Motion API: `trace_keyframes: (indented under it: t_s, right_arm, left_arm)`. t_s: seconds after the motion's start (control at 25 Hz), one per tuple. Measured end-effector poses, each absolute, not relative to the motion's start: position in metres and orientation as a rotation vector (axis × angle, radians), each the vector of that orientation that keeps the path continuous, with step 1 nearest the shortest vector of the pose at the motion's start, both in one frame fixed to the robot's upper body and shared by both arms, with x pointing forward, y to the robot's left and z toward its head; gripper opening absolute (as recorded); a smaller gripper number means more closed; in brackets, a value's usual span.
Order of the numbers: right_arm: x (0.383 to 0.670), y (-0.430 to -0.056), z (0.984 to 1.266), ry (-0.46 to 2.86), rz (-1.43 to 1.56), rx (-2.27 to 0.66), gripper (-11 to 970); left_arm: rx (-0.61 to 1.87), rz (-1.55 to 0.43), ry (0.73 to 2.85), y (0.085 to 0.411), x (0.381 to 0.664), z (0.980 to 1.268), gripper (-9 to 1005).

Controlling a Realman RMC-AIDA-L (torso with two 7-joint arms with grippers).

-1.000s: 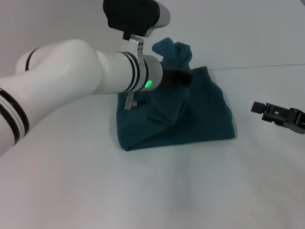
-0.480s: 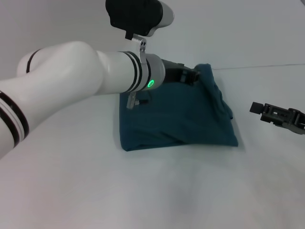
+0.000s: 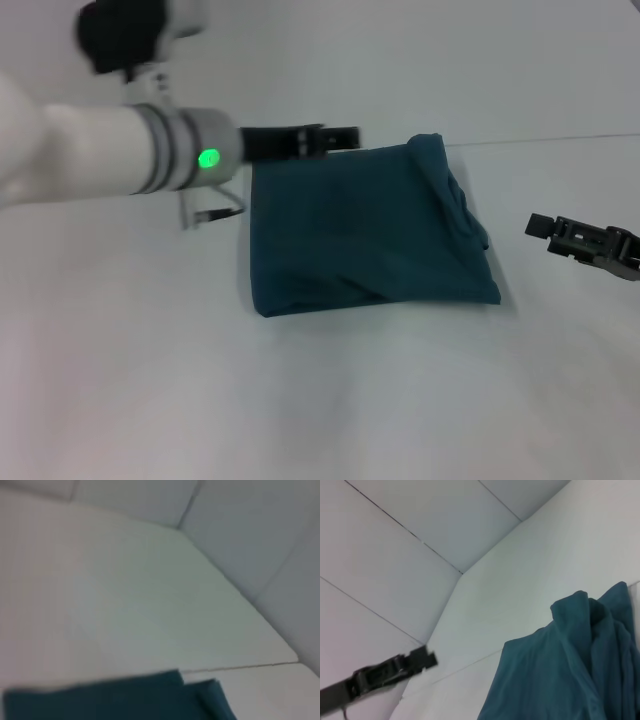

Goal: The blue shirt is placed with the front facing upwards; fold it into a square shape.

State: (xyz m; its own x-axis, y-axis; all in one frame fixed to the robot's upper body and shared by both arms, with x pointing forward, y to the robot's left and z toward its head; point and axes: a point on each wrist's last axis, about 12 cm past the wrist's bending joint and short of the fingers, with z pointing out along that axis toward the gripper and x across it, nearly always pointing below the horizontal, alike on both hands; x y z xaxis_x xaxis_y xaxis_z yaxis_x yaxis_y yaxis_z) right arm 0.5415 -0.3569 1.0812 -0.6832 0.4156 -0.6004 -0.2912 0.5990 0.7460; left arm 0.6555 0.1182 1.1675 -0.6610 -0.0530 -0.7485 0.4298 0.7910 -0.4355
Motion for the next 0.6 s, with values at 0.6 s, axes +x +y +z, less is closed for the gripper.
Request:
trace_keyframes:
  t_s: [0.6]
  right_arm:
    - [0.581, -0.362, 1.112, 2.164, 1.022, -0.031, 829]
  left_arm:
    - [-0.1, -1.379, 2.191, 0.303, 0.581, 1.135, 949]
